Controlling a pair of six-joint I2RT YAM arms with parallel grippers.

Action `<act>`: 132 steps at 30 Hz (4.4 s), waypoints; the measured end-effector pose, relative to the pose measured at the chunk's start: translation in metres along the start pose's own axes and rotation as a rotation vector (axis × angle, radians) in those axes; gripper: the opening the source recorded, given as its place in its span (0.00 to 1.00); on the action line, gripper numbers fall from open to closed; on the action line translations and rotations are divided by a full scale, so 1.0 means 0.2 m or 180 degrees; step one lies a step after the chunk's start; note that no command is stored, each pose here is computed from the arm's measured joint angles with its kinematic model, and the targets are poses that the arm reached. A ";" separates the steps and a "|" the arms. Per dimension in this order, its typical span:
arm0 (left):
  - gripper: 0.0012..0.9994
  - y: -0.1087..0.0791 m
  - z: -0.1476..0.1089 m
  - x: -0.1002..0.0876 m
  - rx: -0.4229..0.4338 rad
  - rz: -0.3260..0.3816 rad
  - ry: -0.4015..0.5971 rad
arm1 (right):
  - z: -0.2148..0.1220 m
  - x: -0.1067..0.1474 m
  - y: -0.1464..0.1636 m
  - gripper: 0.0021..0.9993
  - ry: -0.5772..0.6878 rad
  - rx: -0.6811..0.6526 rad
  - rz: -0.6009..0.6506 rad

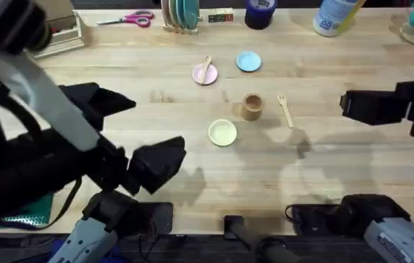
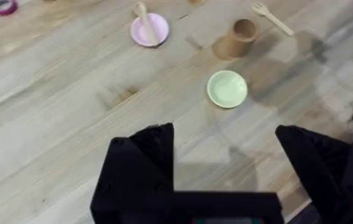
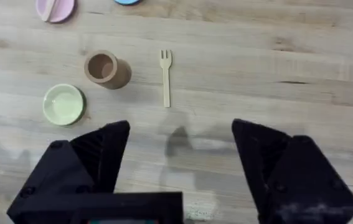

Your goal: Pick up a utensil and set it on the pink plate, then put the other utensil in the container.

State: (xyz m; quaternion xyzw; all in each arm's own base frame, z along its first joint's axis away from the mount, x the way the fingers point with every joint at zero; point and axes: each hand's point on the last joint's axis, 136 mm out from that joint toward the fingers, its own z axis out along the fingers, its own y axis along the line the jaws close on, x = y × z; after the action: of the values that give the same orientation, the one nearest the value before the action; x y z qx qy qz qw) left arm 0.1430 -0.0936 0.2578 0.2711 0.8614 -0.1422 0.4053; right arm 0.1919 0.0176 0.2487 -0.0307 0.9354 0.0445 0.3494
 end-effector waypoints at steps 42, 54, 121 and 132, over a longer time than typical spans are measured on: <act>1.00 -0.03 0.00 -0.04 0.0106 0.0374 -0.0147 | 0.64 0.08 0.06 1.00 0.1118 -0.0215 -0.0022; 1.00 -0.03 0.00 -0.04 0.0106 0.0375 -0.0147 | 0.96 0.15 0.17 1.00 0.1496 -0.0400 -0.0432; 1.00 -0.03 0.01 -0.04 0.0106 0.0375 -0.0145 | 1.17 0.26 0.10 0.04 0.1799 -0.0166 -0.0493; 1.00 -0.03 0.01 -0.04 0.0106 0.0374 -0.0145 | 1.17 0.26 0.11 0.04 0.1799 -0.0194 -0.0486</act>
State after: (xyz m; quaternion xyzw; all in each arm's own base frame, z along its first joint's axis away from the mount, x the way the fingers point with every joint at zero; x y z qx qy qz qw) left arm 0.1441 -0.1014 0.2630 0.3246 0.8321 -0.1385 0.4278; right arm 0.3034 0.0625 0.0392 -0.1227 0.9889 0.0359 0.0762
